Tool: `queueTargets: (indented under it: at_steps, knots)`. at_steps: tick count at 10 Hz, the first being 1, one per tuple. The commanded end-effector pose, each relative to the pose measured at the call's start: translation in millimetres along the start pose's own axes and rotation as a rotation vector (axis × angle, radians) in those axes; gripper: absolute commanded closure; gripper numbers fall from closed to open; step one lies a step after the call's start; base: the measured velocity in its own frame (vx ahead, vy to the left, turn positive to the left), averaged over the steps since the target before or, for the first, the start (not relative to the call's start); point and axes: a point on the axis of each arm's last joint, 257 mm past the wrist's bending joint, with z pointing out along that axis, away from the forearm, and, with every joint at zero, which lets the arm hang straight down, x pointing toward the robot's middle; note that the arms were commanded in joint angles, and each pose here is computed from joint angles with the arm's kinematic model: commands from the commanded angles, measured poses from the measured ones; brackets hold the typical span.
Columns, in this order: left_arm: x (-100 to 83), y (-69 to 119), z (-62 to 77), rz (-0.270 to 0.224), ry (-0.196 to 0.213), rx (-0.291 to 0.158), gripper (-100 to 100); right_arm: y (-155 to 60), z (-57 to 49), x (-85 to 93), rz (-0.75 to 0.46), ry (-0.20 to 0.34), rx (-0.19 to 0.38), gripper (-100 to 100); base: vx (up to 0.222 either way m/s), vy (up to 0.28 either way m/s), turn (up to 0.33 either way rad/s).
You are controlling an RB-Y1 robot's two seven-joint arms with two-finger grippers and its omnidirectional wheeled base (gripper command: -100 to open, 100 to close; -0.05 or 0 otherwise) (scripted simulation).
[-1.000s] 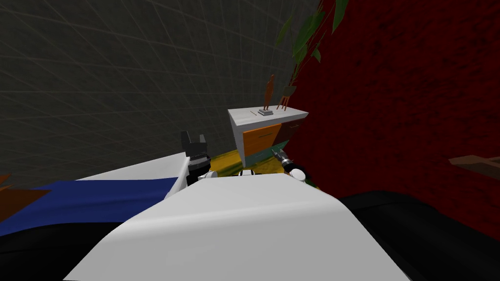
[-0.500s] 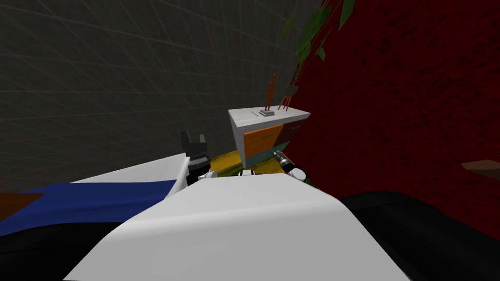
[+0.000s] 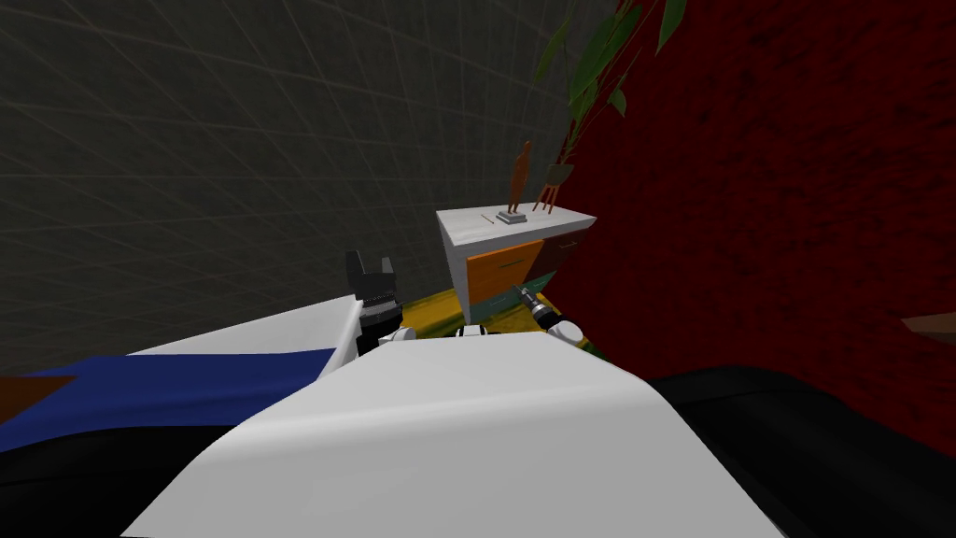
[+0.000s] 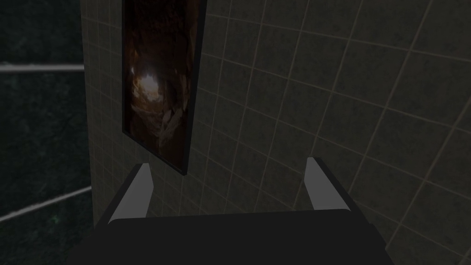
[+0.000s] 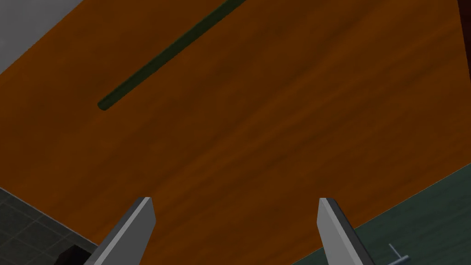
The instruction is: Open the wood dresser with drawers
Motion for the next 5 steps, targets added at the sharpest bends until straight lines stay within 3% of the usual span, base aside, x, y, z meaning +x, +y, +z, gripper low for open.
queueTargets:
  at_steps: [1, 5]
  knots:
    - [0.0, 0.0, 0.0, 0.0, 0.0, 0.0, 0, -16, 4.3, -1.8, 0.128, -0.001, 0.058, -100, 0.045, 0.011, -0.001]
    - [0.0, 0.0, 0.0, 0.0, 0.0, 0.0, 0, -36, 10.3, -2.1, 0.288, 0.007, 0.131, -100, 0.036, 0.006, 0.0]
